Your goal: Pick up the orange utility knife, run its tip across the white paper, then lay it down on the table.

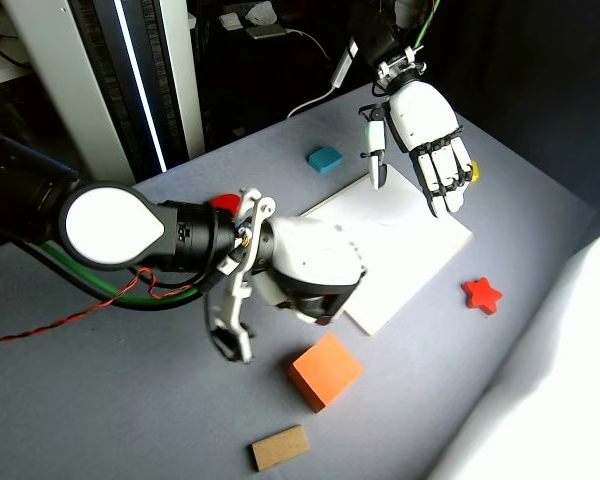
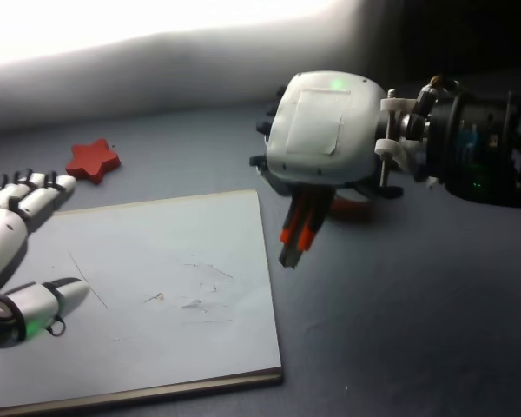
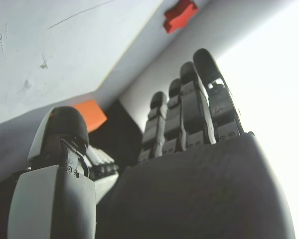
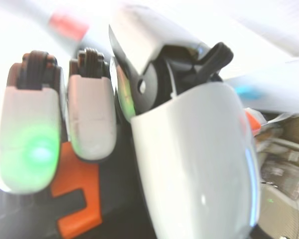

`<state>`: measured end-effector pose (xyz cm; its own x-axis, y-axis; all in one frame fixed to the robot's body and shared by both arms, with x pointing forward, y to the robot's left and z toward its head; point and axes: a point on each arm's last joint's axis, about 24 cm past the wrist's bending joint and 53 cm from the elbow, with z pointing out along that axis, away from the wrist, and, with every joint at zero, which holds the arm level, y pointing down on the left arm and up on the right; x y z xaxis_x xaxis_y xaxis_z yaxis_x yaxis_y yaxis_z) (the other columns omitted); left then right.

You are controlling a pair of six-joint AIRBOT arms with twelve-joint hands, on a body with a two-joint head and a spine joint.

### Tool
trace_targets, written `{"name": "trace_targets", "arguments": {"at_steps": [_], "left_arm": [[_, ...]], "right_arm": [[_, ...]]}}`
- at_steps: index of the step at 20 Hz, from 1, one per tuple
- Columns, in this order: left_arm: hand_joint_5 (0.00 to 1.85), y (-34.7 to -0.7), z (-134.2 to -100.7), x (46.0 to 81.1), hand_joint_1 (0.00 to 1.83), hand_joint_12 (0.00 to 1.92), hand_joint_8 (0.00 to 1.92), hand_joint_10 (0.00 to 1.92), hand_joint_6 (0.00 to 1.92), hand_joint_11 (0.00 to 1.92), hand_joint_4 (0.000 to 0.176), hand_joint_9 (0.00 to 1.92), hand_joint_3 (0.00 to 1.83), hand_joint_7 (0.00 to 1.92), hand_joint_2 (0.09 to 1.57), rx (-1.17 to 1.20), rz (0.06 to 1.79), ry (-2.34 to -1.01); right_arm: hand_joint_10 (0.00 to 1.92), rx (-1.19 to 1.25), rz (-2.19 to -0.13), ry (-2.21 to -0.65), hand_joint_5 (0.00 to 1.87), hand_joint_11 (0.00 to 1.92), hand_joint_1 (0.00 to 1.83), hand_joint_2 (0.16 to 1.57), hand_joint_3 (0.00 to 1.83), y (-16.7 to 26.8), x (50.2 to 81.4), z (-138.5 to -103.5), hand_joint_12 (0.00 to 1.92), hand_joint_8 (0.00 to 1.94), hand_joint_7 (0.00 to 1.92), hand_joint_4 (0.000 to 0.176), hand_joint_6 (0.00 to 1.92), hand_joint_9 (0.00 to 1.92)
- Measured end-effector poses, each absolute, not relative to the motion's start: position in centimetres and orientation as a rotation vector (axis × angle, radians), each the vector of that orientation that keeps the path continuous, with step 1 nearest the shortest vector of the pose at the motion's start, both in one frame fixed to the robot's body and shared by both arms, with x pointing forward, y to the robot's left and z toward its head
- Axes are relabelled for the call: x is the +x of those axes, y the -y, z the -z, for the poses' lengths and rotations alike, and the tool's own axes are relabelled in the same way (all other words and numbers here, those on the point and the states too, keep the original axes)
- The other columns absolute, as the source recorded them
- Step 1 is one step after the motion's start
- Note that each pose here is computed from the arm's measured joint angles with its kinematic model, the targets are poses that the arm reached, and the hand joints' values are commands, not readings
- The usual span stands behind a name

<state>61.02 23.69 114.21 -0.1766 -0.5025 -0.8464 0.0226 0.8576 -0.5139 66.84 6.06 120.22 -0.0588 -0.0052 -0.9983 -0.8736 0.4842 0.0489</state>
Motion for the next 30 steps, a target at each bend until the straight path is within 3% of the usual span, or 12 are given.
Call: {"name": "trace_targets", "arguments": {"at_steps": [4, 9, 12, 17, 23, 30], "left_arm": [[0.05, -24.7, -114.6, 61.8, 0.40, 0.97, 0.00, 0.00, 0.00, 0.00, 0.038, 0.21, 0.00, 0.09, 1.28, -0.374, 0.467, -1.673], [0.06, -27.1, -115.0, 63.1, 0.42, 1.04, 0.00, 0.01, 0.00, 0.00, 0.037, 0.23, 0.00, 0.10, 1.27, -0.373, 0.420, -1.645], [0.07, -29.0, -114.3, 63.2, 0.42, 1.00, 0.00, 0.00, 0.00, 0.00, 0.032, 0.22, 0.00, 0.10, 1.28, -0.386, 0.381, -1.663], [0.09, -31.2, -114.7, 63.5, 0.44, 1.03, 0.00, 0.00, 0.00, 0.00, 0.030, 0.23, 0.00, 0.10, 1.27, -0.377, 0.323, -1.653], [0.06, -31.7, -114.4, 63.6, 0.43, 0.99, 0.00, 0.00, 0.00, 0.00, 0.030, 0.21, 0.00, 0.08, 1.28, -0.371, 0.310, -1.660], [0.08, -31.5, -114.4, 63.6, 0.41, 1.01, 0.00, 0.00, 0.00, 0.00, 0.035, 0.23, 0.00, 0.12, 1.28, -0.366, 0.312, -1.662]], "right_arm": [[1.92, -0.862, -0.813, -1.272, 1.44, 1.80, 1.56, 0.92, 0.70, -7.1, 66.3, -121.5, 1.92, 1.94, 1.65, 0.176, 1.92, 1.74], [1.92, -0.953, -0.833, -0.839, 1.46, 1.82, 1.56, 0.93, 0.69, -10.5, 62.1, -124.9, 1.92, 1.94, 1.66, 0.176, 1.92, 1.75], [1.92, -1.022, -0.807, -0.637, 1.43, 1.80, 1.56, 0.93, 0.68, -11.6, 59.5, -125.0, 1.92, 1.94, 1.65, 0.176, 1.92, 1.74], [1.92, -1.230, -0.741, -0.463, 1.41, 1.79, 1.53, 0.97, 0.64, -13.7, 57.6, -120.5, 1.92, 1.94, 1.63, 0.176, 1.92, 1.73], [1.92, -1.207, -0.719, -0.338, 1.41, 1.80, 1.53, 0.97, 0.60, -16.6, 57.7, -120.6, 1.92, 1.94, 1.65, 0.176, 1.92, 1.75], [1.92, -1.191, -0.746, -0.319, 1.35, 1.79, 1.52, 0.98, 0.62, -20.4, 56.6, -120.0, 1.92, 1.94, 1.63, 0.176, 1.92, 1.74]]}}
